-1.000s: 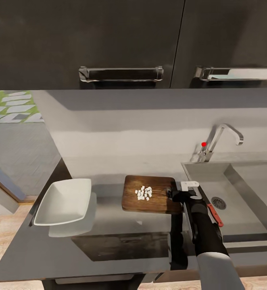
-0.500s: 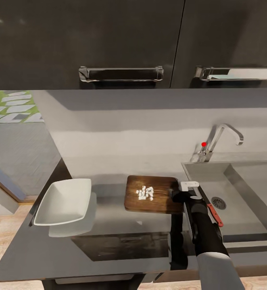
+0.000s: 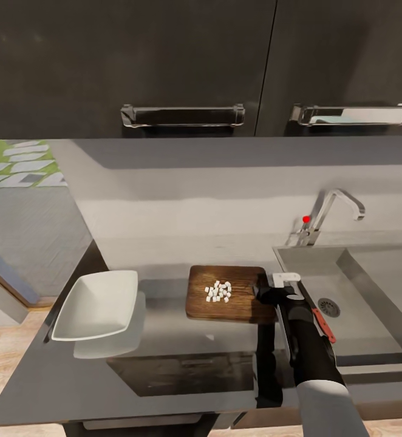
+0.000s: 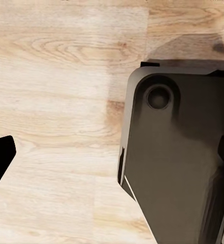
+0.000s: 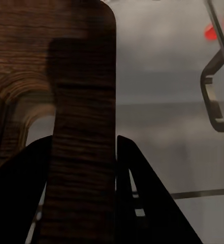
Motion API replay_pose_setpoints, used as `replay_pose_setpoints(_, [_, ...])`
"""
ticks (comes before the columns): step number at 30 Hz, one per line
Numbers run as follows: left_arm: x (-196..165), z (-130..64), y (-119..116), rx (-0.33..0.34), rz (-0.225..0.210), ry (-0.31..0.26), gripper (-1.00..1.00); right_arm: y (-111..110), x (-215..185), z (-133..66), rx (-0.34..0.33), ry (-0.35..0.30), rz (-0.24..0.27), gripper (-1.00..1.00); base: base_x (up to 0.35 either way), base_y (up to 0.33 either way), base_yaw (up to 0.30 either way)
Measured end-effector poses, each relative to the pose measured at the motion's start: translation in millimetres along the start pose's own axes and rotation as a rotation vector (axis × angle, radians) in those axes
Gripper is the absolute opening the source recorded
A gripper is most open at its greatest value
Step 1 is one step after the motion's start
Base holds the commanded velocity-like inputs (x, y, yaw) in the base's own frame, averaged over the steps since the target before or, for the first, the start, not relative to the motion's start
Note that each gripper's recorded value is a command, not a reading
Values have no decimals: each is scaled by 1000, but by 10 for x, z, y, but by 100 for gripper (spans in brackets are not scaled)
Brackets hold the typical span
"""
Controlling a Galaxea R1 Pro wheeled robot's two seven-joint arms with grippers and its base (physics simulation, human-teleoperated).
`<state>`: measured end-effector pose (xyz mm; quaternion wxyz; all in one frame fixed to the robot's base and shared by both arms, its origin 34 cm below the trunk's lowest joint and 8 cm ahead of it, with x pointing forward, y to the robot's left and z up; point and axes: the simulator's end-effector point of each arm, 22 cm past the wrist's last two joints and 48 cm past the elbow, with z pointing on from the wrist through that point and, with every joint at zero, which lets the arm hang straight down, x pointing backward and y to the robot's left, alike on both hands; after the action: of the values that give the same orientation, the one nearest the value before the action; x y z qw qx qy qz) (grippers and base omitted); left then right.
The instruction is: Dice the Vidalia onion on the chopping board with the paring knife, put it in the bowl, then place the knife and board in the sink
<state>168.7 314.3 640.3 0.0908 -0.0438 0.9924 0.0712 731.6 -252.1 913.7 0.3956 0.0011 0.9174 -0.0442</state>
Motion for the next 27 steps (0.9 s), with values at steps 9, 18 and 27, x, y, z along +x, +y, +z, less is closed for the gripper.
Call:
replay_pose_setpoints(9, [-62,1,-6,1,-2,-16,100,-6,-75,-54,0,-15,2,-100,0,0,0])
replay_pose_setpoints(18, [-113,0,-9,2,-5,-30,100,-13,-150,-108,1,-30,4,-100,0,0,0])
replay_pose_setpoints(27, [-166,-1,-13,3,-7,-44,100,-18,-223,-163,0,-44,5,-100,0,0,0])
